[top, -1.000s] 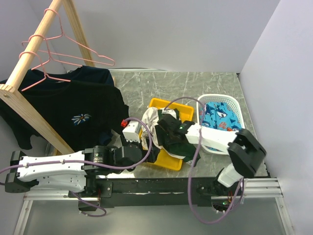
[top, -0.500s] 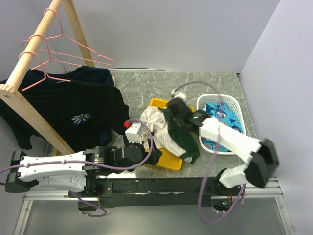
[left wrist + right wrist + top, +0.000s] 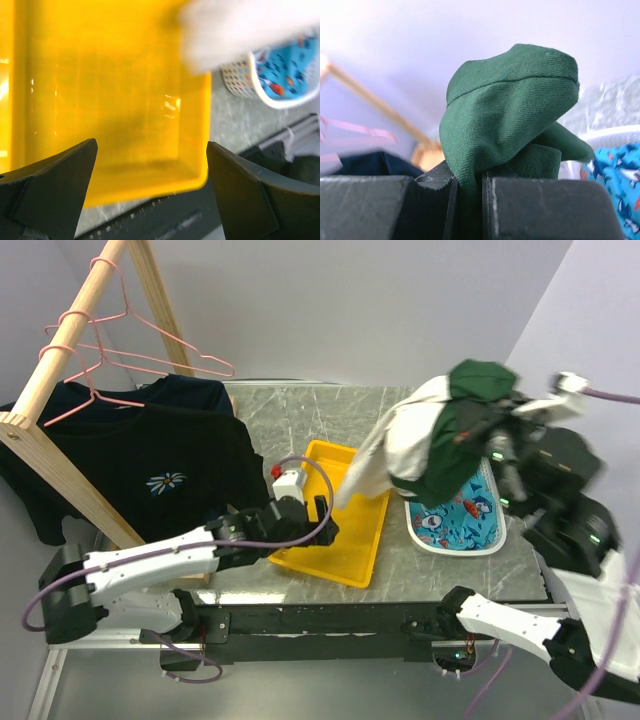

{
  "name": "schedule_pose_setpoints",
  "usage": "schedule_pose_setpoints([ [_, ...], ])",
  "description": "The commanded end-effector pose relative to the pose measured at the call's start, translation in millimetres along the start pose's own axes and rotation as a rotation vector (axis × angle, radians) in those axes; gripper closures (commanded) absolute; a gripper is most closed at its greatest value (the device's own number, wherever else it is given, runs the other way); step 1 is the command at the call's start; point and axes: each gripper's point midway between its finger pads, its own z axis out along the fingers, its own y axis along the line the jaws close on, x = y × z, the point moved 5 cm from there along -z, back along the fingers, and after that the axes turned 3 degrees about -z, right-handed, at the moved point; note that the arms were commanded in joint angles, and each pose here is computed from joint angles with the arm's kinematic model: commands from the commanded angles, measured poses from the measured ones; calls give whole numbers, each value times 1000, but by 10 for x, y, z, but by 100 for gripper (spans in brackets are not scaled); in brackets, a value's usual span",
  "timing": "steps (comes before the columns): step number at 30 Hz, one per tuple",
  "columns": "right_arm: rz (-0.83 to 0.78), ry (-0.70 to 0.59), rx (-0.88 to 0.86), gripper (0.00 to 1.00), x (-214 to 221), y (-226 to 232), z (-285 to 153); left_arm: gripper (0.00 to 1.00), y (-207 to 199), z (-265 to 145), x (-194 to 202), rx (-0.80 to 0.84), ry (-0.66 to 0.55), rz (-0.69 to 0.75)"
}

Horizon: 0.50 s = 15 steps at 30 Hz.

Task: Place the t-shirt on the hanger
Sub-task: Move the bin to the center of the board.

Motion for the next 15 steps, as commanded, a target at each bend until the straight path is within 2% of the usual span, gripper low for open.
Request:
schedule_pose_setpoints([
  [1, 84, -185, 55, 100, -540, -139, -216, 4, -136, 306, -238, 17, -6, 3],
  [6, 96, -215, 38, 100, -694, -133, -294, 4, -117, 766, -537, -44, -37, -35],
  [11, 78, -169, 27, 100, -542, -172, -311, 3, 22, 1362, -653, -125, -12, -40],
  [12, 73, -155, 26, 100, -486, -183, -306, 3, -11, 1444, -799, -127, -33, -42],
  [13, 71, -145, 20, 100, -463, -205, -337, 4, 81, 1631, -738, -167, -9, -29],
  [14, 73, -134, 19, 100, -434, -211, -341, 3, -16, 1712, -896, -162, -40, -27],
  [15, 64, -112, 17, 100, -372, -223, -344, 4, 57, 1800, -923, -198, -28, -10],
])
